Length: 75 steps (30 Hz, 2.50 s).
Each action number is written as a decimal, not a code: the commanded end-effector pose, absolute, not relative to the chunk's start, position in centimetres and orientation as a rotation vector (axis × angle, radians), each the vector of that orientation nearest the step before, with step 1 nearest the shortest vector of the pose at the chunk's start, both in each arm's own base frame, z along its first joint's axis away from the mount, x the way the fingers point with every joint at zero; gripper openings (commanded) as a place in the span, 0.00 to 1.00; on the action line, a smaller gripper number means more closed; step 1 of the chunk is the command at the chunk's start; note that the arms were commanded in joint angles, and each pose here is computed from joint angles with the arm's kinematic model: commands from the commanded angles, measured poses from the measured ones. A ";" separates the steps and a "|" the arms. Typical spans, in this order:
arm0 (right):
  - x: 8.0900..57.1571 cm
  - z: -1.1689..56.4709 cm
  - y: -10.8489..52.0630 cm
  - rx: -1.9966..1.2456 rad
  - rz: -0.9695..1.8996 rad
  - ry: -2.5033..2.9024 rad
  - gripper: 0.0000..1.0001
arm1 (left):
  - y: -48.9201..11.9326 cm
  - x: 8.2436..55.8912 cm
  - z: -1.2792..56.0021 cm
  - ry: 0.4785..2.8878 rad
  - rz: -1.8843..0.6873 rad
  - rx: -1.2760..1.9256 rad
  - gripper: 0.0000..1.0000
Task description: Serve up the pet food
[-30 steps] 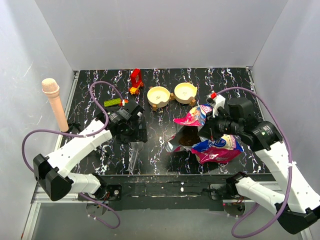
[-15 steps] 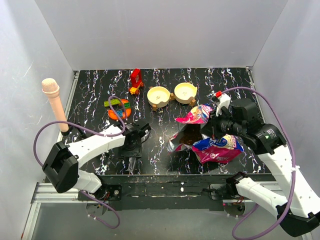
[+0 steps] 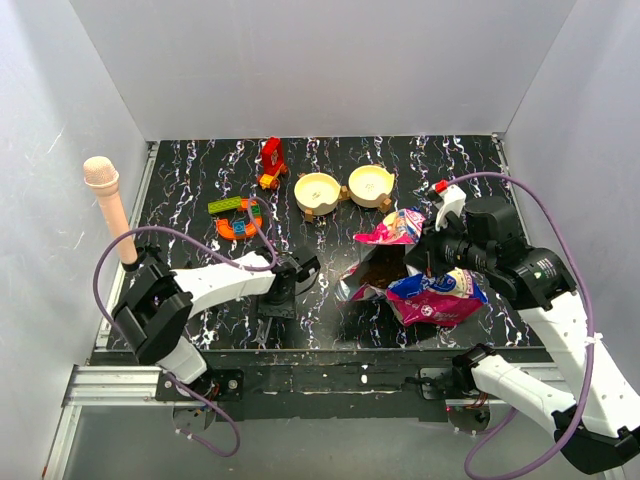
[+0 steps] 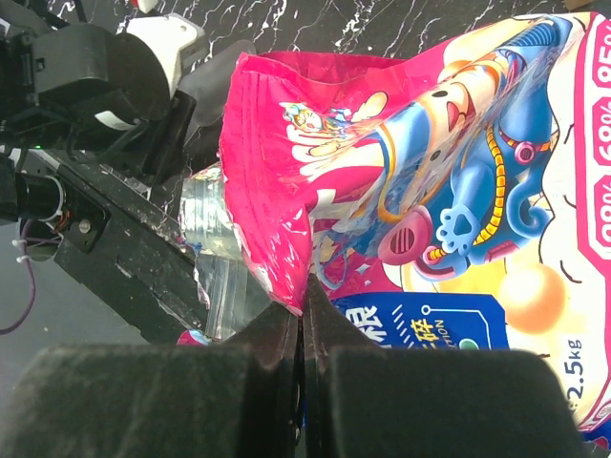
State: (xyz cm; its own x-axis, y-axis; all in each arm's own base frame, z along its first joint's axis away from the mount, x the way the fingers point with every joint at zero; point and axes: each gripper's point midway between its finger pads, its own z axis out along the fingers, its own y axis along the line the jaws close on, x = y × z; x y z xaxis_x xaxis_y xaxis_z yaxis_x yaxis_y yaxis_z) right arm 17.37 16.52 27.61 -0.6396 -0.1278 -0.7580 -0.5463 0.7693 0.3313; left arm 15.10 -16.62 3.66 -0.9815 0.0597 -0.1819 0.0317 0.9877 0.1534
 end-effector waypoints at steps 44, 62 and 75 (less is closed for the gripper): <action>15.3 32.2 16.8 -0.506 0.820 2.101 0.01 | -25.7 21.7 5.9 2.686 -1.254 0.157 0.39; 14.8 32.2 17.0 -0.501 0.858 2.117 0.01 | -25.3 22.8 7.0 2.587 -0.668 0.765 0.51; 14.6 32.6 16.8 -0.499 0.851 2.128 0.01 | -25.7 24.6 5.9 2.585 -0.568 0.911 0.52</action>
